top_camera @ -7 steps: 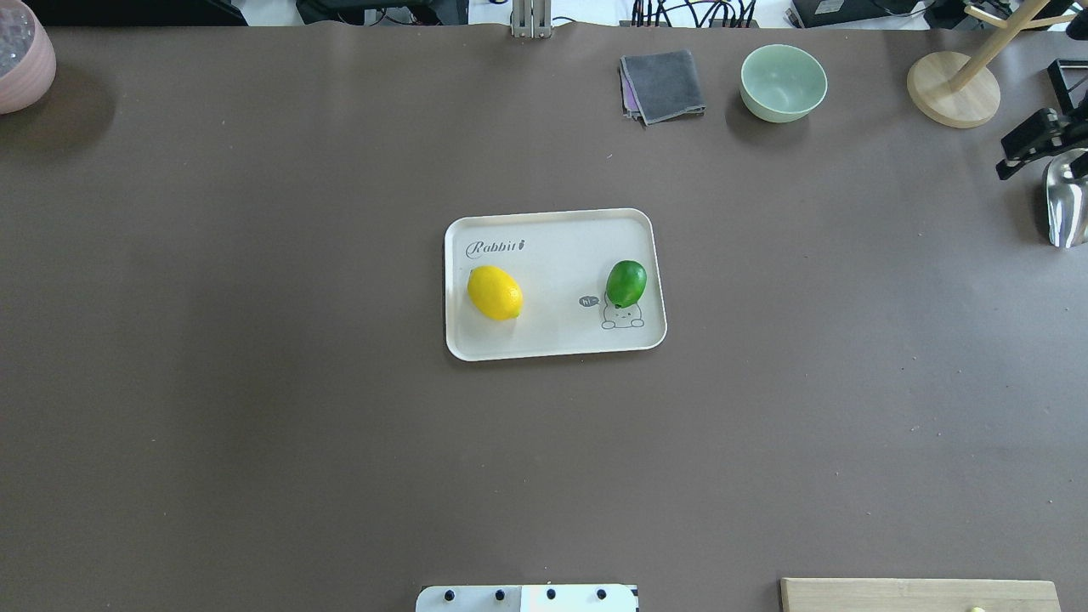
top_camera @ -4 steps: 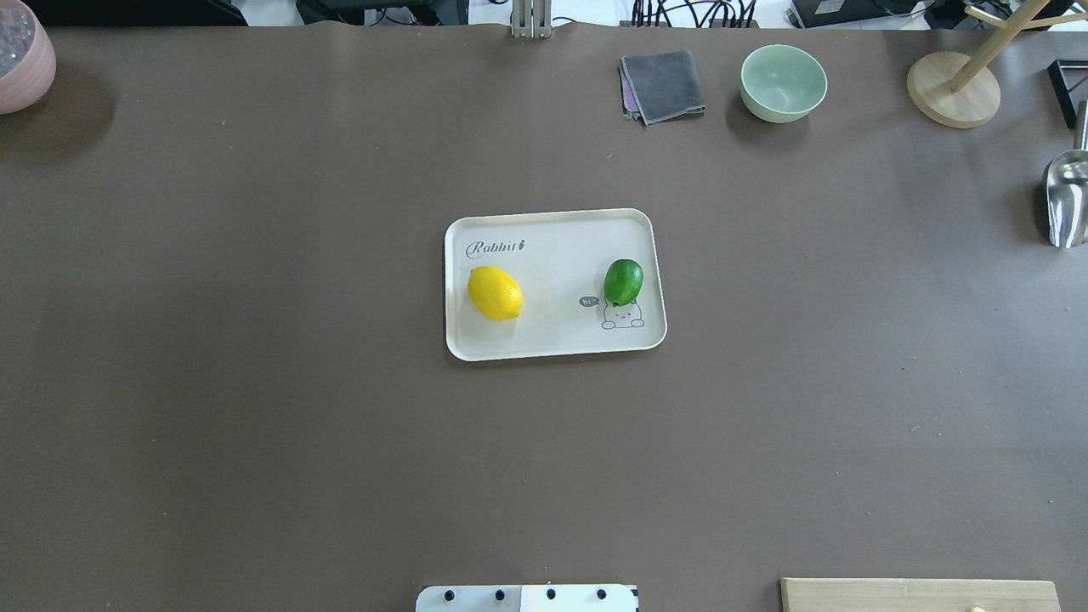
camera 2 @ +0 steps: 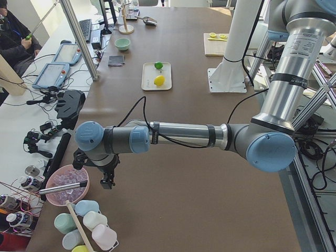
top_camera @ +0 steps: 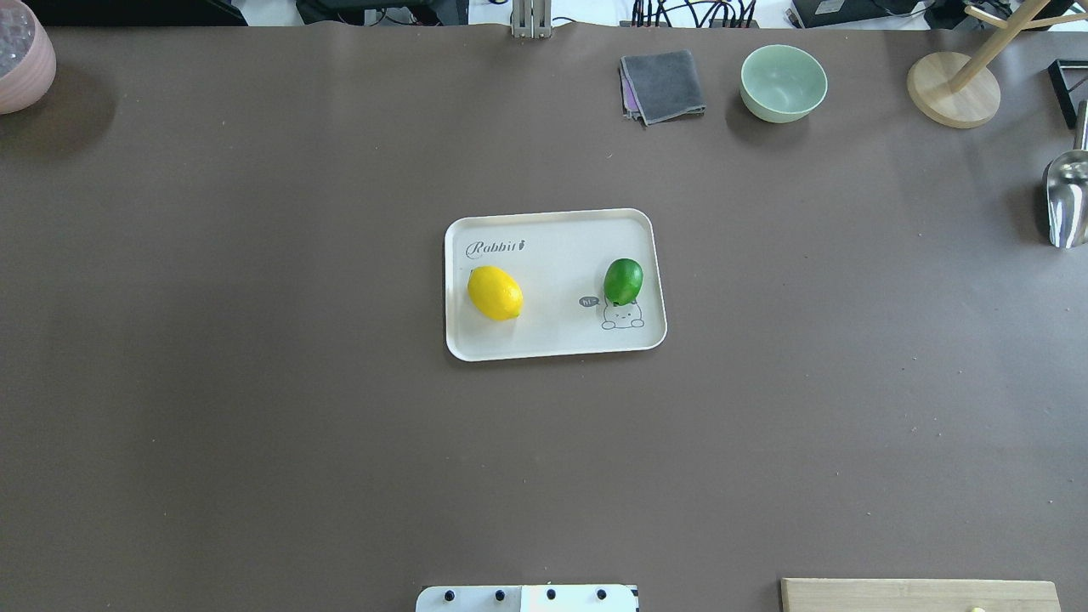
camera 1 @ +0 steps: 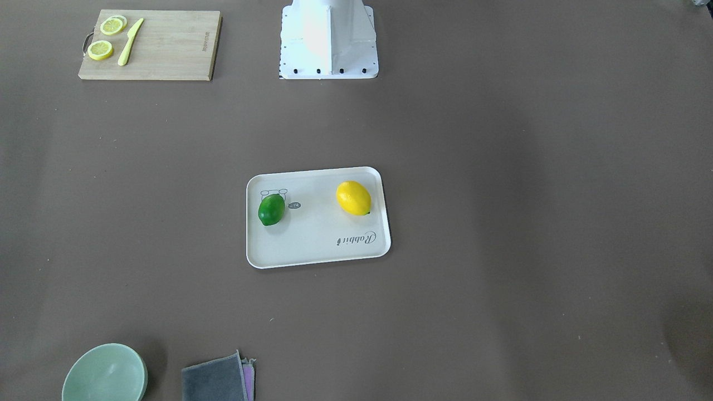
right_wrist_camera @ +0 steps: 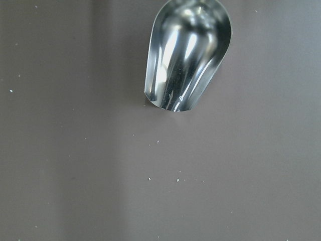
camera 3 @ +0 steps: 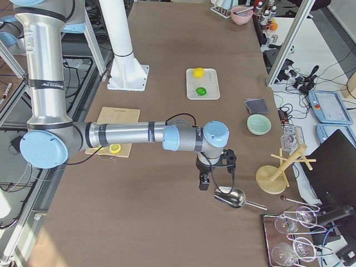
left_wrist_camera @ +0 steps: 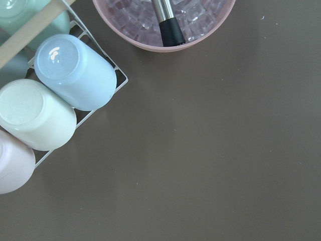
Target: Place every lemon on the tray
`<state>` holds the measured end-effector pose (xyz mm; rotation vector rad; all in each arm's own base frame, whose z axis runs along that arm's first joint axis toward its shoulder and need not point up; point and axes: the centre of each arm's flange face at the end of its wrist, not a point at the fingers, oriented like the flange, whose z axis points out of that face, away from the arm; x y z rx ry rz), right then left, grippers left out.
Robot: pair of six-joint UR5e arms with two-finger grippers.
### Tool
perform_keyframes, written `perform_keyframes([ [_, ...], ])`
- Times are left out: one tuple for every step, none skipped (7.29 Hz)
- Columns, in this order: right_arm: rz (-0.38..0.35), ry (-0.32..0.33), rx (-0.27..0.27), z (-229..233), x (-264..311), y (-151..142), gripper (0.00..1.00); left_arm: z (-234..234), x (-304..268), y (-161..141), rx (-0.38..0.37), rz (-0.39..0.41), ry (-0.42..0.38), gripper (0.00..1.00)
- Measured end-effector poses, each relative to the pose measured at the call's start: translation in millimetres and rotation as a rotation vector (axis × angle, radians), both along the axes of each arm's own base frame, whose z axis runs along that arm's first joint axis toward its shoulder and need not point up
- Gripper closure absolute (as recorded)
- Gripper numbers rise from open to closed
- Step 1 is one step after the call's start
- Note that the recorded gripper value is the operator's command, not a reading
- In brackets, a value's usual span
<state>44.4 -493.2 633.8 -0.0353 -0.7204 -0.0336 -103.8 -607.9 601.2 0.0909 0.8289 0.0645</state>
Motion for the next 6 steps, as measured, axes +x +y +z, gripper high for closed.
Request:
perform_keyframes([
  [0.003, -0.001, -0.003, 3.0, 0.3, 3.9, 0.0, 3.0, 4.4, 2.9, 0.013, 0.007, -0.001, 0.02],
  [0.006, -0.001, -0.005, 3.5, 0.4, 4.6, 0.0, 10.3, 6.6, 7.4, 0.023, 0.009, -0.003, 0.02],
  [0.008, -0.001, -0.006, 3.7, 0.4, 4.1, 0.0, 11.1, 7.2, 9.0, 0.039, 0.009, -0.006, 0.02],
  [0.009, 0.0, -0.008, 4.7, 0.5, 3.8, 0.0, 8.3, 7.3, 9.4, 0.052, 0.008, -0.008, 0.02],
  [0.009, 0.0, -0.007, 4.1, 0.4, 3.5, 0.0, 6.3, 7.7, 9.8, 0.059, 0.008, -0.009, 0.02],
  [0.008, -0.001, -0.004, 2.7, 0.4, 3.3, 0.0, 5.9, 7.9, 10.3, 0.062, 0.009, -0.009, 0.02],
])
